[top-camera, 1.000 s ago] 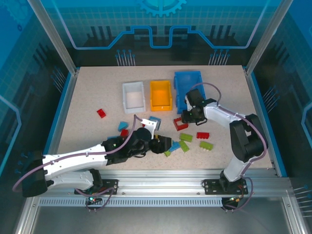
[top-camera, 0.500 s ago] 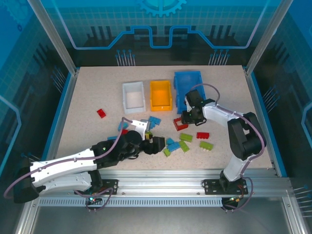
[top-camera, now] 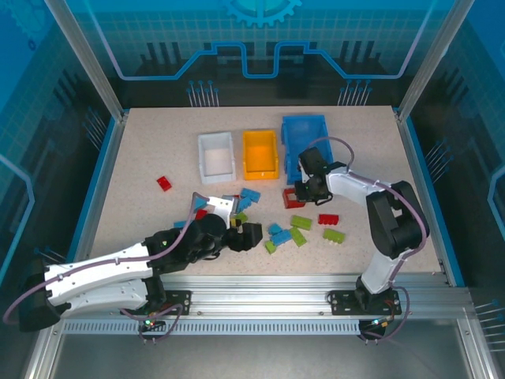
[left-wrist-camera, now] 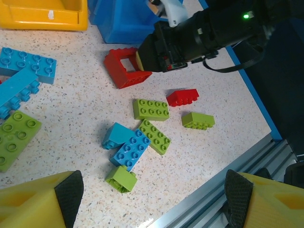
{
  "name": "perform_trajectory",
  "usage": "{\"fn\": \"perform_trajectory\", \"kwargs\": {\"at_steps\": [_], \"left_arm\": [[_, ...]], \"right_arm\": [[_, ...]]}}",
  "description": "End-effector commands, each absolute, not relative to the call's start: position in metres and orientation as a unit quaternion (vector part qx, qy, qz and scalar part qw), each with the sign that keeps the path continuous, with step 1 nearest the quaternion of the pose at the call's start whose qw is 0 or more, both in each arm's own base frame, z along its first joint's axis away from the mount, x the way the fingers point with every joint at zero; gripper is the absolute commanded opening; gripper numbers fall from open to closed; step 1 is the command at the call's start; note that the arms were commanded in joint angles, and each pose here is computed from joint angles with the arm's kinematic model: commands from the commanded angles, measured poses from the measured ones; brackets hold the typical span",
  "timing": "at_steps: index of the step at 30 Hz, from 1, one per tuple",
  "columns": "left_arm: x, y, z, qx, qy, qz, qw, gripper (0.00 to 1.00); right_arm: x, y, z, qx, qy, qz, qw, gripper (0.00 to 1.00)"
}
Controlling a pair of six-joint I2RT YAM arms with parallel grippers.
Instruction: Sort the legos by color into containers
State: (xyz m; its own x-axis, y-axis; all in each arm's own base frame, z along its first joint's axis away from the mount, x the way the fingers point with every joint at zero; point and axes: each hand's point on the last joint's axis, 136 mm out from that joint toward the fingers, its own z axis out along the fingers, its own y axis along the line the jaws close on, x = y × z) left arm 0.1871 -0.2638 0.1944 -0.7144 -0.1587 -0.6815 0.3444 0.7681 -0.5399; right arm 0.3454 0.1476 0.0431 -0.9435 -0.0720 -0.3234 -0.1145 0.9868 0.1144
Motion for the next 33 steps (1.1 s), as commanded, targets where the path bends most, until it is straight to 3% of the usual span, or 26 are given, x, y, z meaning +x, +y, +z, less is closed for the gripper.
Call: {"fn": "perform_trajectory", "kwargs": {"at_steps": [1,6,11,24,29,33], "left_arm": [[0.191,-0.266,0.199,0.052,0.864,-0.327,0.379,0.82],[0.201,-0.281,0.217,0.071,0.86,-0.316,0.394,0.82],[0.215,-0.299,0.235,0.09,0.854,-0.303,0.413,0.82],[0.237,-0.283,0.239,0.051,0.866,-0.273,0.415,0.82],[0.239,-0.27,0.231,0.036,0.876,-0.257,0.407,0.82],[0.24,-0.259,0.223,0.02,0.885,-0.24,0.398,0.82]], "right_arm": [[0.338,0.132,0.084,-0.023,0.978,0.037,0.205,0.08],[0.352,0.108,0.126,0.021,0.969,0.0,0.247,0.03],[0.39,0.102,0.134,0.05,0.965,-0.029,0.256,0.02],[0.452,0.107,0.083,0.056,0.973,-0.057,0.215,0.01],[0.451,0.108,0.084,0.056,0.973,-0.053,0.219,0.23],[0.45,0.109,0.105,0.054,0.969,-0.045,0.238,0.31]]}}
